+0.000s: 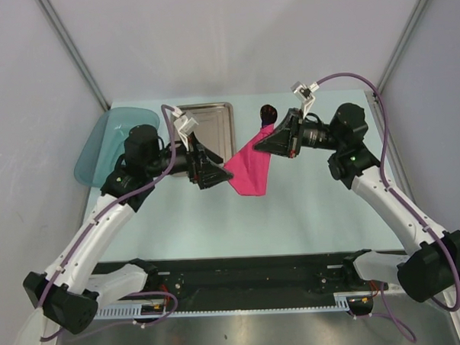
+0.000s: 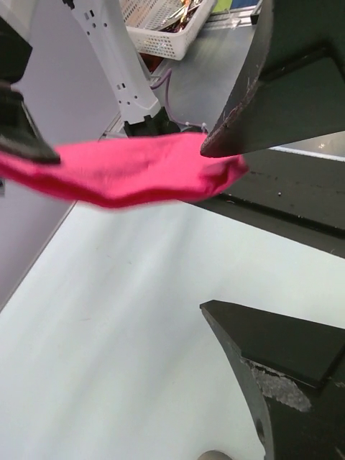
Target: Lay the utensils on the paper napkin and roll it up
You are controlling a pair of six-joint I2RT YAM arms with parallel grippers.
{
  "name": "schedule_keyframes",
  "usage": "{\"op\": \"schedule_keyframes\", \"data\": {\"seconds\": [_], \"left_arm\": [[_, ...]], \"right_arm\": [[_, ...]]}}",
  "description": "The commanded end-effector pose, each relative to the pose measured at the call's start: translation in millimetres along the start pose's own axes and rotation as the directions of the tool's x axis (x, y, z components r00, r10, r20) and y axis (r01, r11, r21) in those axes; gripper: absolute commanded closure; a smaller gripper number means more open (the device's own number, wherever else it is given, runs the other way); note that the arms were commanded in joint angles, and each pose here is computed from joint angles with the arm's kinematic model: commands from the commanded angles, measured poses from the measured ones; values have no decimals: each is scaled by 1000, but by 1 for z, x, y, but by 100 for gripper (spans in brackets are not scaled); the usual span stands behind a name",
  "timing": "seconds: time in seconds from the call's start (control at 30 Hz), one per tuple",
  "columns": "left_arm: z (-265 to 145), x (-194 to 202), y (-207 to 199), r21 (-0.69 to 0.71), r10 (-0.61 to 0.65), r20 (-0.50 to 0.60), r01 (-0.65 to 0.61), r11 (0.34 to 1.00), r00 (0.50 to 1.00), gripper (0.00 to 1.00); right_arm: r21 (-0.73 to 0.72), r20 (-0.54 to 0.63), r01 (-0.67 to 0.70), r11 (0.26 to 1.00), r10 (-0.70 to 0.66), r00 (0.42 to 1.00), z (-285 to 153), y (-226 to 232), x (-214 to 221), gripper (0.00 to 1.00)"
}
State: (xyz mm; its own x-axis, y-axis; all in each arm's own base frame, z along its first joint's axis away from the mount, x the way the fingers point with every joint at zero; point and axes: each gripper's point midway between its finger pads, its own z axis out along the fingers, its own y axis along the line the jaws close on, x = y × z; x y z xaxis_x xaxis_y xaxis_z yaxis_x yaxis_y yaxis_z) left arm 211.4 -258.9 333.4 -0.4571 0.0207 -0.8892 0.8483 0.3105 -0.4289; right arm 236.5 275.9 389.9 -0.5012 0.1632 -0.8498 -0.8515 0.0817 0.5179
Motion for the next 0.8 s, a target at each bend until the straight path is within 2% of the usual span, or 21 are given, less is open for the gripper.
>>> {"op": "schedule_keyframes", "data": {"seconds": [0.0, 0.03, 0.13, 0.17, 0.23, 0.27, 0.33, 0.4, 0.43, 0.57, 0.77], "left_arm": [[2, -5, -8, 46, 3, 17, -4, 999, 1000, 16], [3, -5, -11, 68, -9, 15, 8, 998, 1000, 17], [5, -5, -23, 154, -69, 10, 67, 986, 998, 42], [5, -5, -24, 162, -79, 13, 75, 984, 997, 66], [6, -2, -22, 176, -107, 21, 102, 979, 994, 85], [9, 0, -18, 179, -114, 16, 109, 978, 993, 98], [14, 7, -12, 173, -158, -5, 156, 972, 987, 100], [21, 2, -6, 181, -152, 18, 146, 972, 988, 100], [24, 3, -4, 179, -191, 20, 184, 966, 981, 100], [36, -12, -9, 248, -192, 73, 169, 954, 979, 100], [45, 3, -13, 278, -239, 18, 224, 934, 971, 97]], "right_arm": [[-81, 40, 86, 993, -83, 996, 1, 38, -14, 100], [-94, 38, 99, 991, -95, 995, 3, 43, -14, 100], [-121, 30, 112, 986, -109, 994, 7, 51, -11, 100], [-125, 34, 119, 985, -116, 993, 7, 54, -11, 100], [-136, 42, 126, 983, -121, 992, 8, 59, -13, 100], [-140, 47, 129, 982, -123, 991, 7, 62, -14, 100], [-146, 54, 130, 981, -124, 991, 7, 65, -16, 100], [-160, 51, 123, 979, -116, 992, 8, 71, -17, 100], [-168, 51, 123, 978, -116, 992, 9, 73, -17, 100], [-193, 48, 125, 973, -118, 992, 14, 82, -17, 100], [-172, 73, 147, 974, -137, 988, 13, 78, -26, 100]]}}
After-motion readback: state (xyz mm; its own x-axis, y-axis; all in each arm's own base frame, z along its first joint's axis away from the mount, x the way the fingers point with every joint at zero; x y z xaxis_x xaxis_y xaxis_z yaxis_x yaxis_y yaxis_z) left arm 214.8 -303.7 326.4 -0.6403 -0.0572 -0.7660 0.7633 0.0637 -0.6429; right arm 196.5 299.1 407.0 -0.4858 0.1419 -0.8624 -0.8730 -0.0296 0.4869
